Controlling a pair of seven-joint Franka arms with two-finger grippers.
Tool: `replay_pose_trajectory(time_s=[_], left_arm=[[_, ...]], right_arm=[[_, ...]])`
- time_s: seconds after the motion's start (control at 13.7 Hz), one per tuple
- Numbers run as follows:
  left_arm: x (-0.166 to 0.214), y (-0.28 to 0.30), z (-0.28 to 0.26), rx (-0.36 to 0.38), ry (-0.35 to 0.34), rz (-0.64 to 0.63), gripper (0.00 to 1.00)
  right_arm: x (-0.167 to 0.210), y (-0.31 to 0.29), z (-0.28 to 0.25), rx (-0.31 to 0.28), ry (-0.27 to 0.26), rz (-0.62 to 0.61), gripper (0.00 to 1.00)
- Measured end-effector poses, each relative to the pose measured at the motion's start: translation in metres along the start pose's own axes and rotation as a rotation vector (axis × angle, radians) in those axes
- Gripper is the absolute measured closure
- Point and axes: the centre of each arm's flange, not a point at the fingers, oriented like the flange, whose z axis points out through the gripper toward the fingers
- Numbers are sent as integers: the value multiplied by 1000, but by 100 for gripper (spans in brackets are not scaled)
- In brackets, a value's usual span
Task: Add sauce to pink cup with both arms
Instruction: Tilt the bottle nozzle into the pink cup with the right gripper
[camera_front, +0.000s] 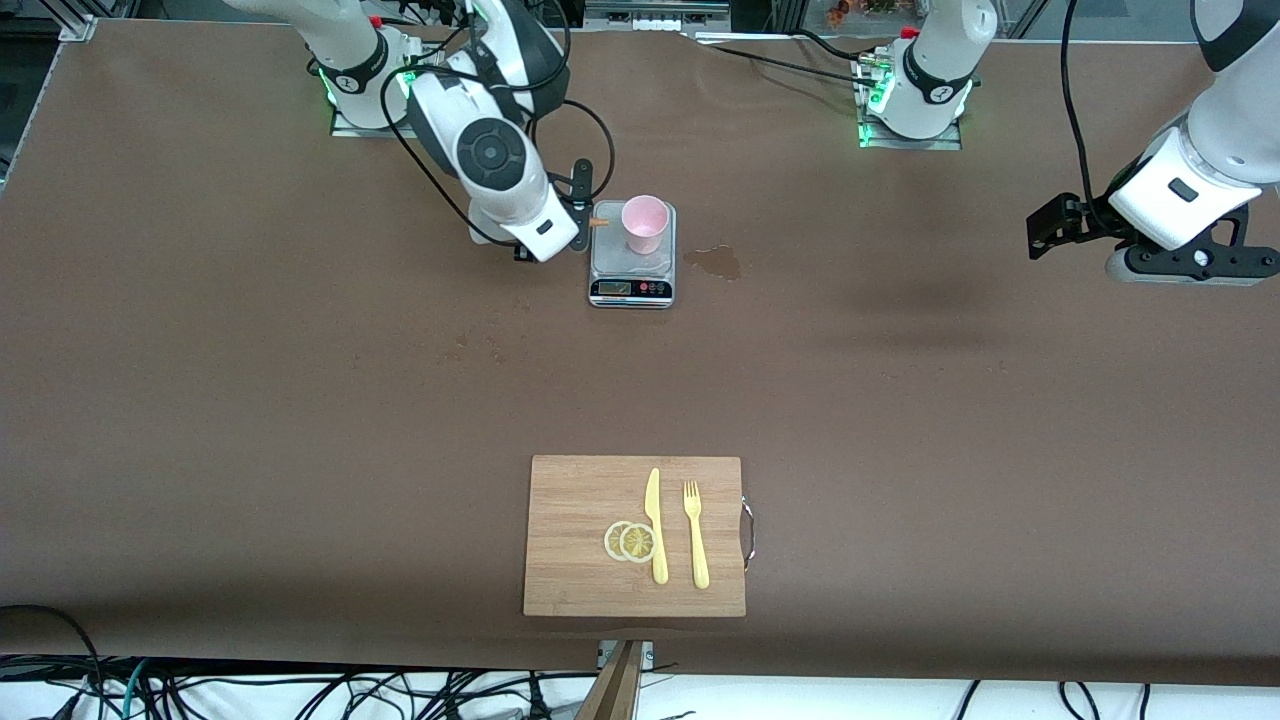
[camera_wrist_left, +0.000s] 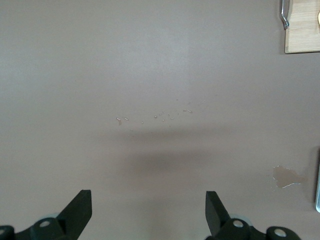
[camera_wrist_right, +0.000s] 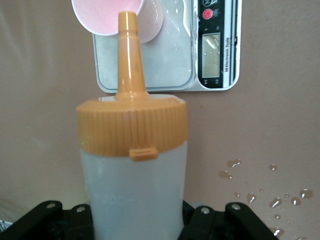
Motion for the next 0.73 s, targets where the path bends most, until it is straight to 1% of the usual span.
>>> replay_pose_trajectory(time_s=[0.29,0.58,0.73], left_arm=[[0,-1,0,0,-1,-1,0],[0,-3,0,-1,-1,-6,0],[0,-3,0,-1,-1,-6,0]], right_arm=[[23,-25,14,-26,-61,17,74],[37,-38,26,-74,-128,33,74],[42,-43,32,-86,-149,33,74]])
